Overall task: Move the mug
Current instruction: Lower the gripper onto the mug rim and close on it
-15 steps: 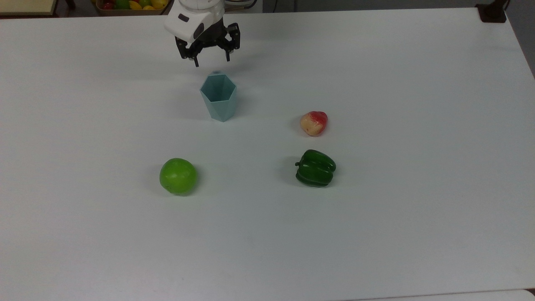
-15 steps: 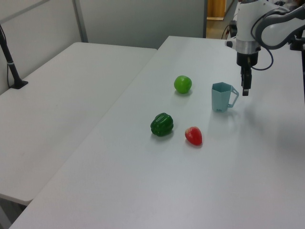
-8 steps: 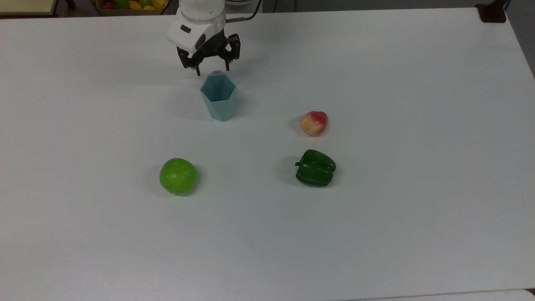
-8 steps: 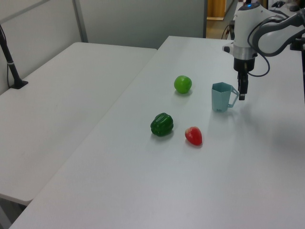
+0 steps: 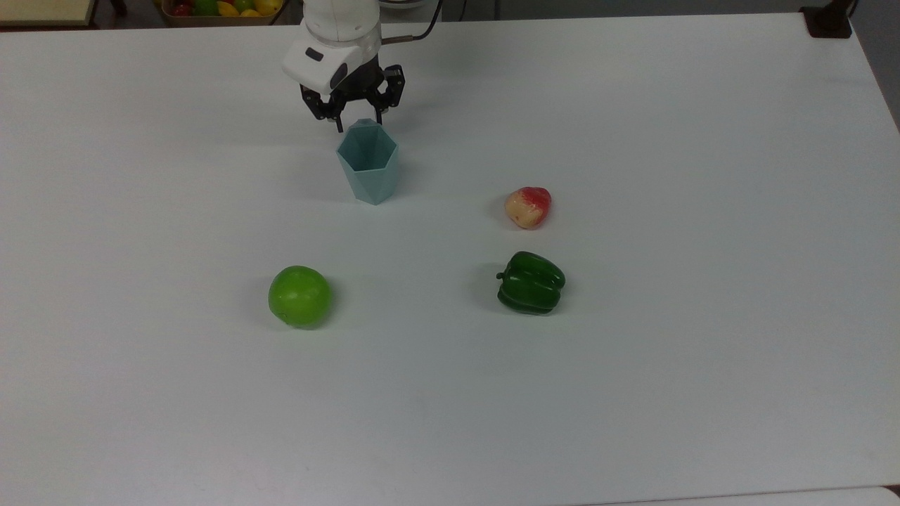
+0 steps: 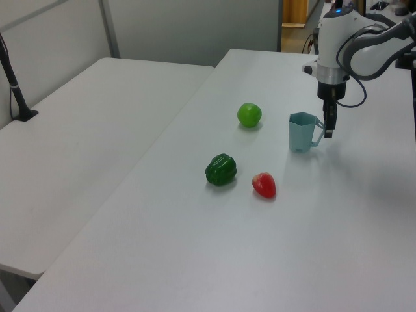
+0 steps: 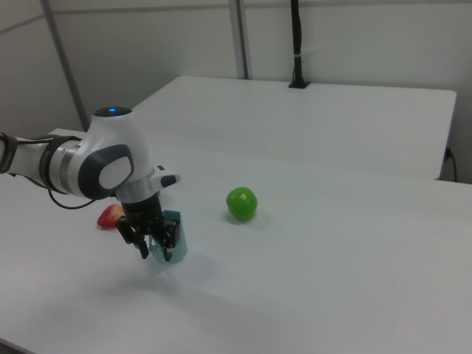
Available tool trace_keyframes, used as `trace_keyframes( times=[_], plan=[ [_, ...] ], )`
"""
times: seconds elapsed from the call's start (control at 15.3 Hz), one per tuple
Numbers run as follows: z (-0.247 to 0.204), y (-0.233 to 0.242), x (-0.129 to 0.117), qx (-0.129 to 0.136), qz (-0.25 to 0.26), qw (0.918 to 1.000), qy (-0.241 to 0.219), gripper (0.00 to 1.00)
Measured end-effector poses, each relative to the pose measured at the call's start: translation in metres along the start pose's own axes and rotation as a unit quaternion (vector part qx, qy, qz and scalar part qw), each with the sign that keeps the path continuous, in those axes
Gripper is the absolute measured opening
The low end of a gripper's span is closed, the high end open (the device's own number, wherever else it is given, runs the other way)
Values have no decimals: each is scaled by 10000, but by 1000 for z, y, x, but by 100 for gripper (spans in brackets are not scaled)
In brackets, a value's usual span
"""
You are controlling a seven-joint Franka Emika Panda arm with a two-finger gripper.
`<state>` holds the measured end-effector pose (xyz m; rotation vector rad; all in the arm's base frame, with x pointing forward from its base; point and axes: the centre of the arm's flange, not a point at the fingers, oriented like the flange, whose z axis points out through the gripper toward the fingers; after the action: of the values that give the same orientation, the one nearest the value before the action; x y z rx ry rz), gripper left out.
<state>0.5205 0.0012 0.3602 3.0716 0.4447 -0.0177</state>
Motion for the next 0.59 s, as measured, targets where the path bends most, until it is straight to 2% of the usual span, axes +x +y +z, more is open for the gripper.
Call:
trace_keyframes(
  times=[0.39,0.59],
  plan=[
    [5,-4,5,-33,94,9999,97,53],
    [5,-5,6,-33,90,9999,98,45]
  ],
)
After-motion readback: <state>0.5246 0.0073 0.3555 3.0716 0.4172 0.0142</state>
